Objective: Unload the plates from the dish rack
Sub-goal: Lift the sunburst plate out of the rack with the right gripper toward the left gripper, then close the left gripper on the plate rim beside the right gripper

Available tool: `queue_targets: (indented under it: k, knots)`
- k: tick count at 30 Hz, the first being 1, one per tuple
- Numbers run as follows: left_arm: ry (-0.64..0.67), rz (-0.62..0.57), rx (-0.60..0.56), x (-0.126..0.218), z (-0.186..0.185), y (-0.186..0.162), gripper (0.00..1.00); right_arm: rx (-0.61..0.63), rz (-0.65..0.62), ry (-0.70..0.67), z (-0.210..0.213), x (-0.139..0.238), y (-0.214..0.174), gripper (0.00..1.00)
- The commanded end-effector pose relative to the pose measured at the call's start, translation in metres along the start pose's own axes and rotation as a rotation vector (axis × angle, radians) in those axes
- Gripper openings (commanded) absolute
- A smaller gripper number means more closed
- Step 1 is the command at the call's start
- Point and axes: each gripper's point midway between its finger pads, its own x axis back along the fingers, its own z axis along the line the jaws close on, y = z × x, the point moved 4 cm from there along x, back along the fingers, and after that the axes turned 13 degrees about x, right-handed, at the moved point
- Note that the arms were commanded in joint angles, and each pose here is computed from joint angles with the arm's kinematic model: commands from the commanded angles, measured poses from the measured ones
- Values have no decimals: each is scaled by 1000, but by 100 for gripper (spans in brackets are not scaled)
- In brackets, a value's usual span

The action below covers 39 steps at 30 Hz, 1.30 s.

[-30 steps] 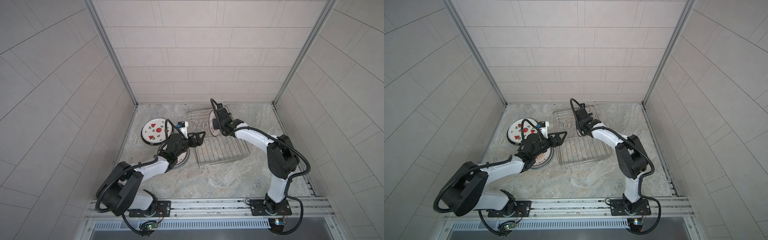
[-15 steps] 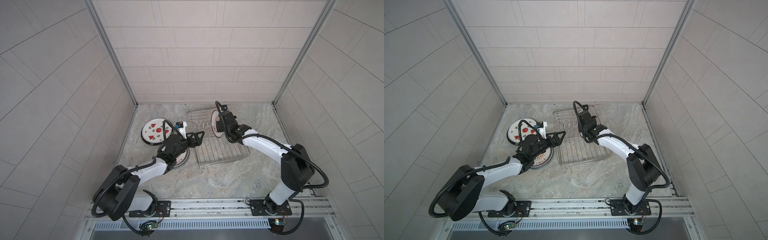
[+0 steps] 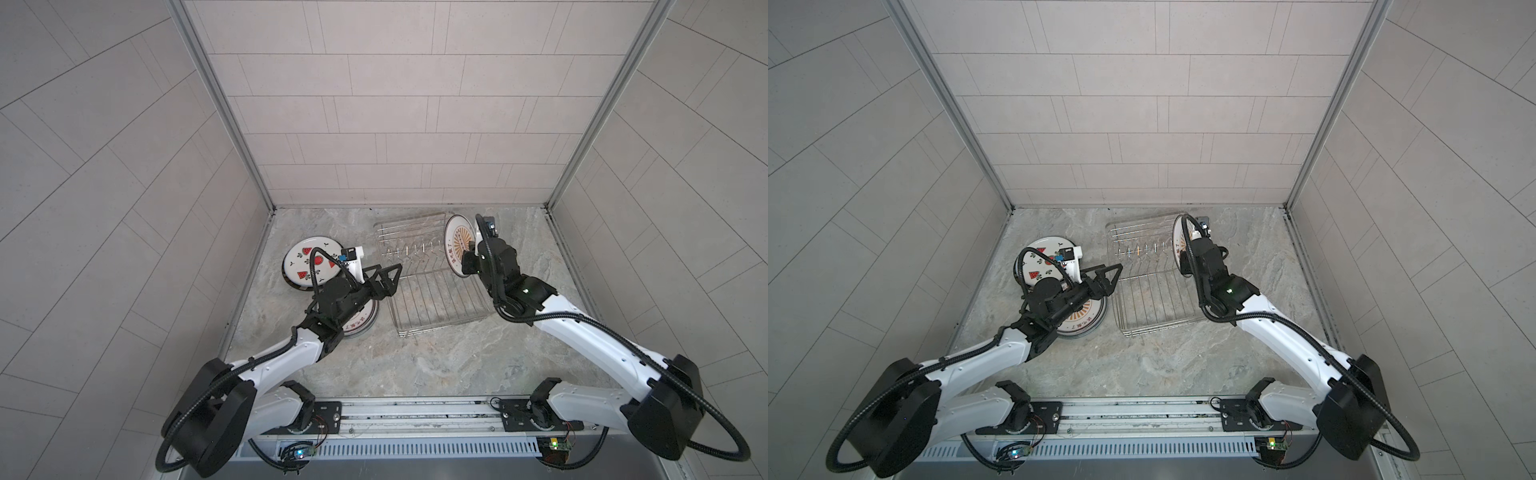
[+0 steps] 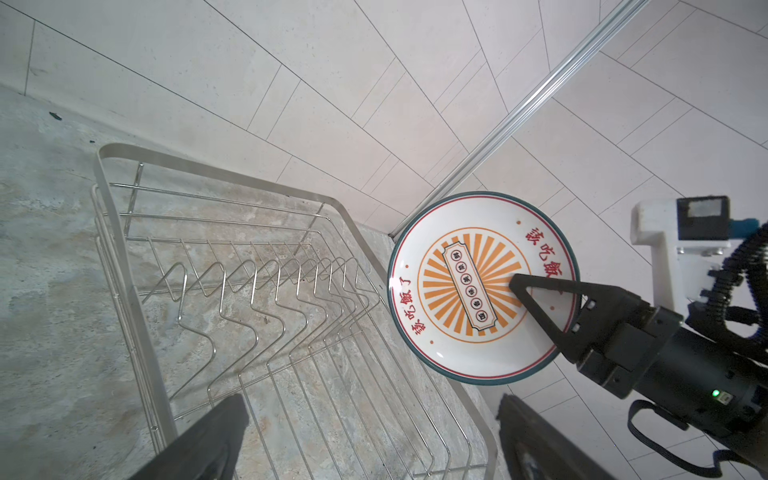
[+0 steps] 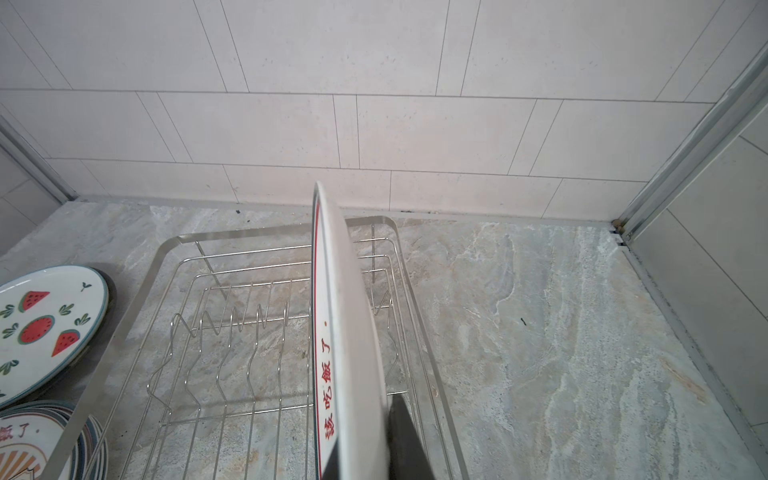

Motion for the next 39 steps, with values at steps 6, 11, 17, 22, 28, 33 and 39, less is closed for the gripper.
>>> queue_targets:
  k: [6,11,17,22,28,33,39]
  knots:
    - [-33,-1,-52,21,-11,1,100,-115,-147,143,-14,57,1,8]
    - [-123,6,-22,28,-16,-6,100,-144,-199,369,2,82,0,8]
    - [-271,118,7,26,-38,-18,99,-171,-265,586,15,99,4,8]
    - [-397,154,-10,32,-54,-22,99,-230,-310,801,28,106,10,8]
    - [-438,146,-19,29,-58,-26,96,-248,-320,947,43,111,14,8]
    - [-460,147,-25,30,-63,-27,91,-255,-330,995,47,113,16,8]
    - [-469,184,-17,31,-68,-34,69,-269,-285,1032,56,101,13,8]
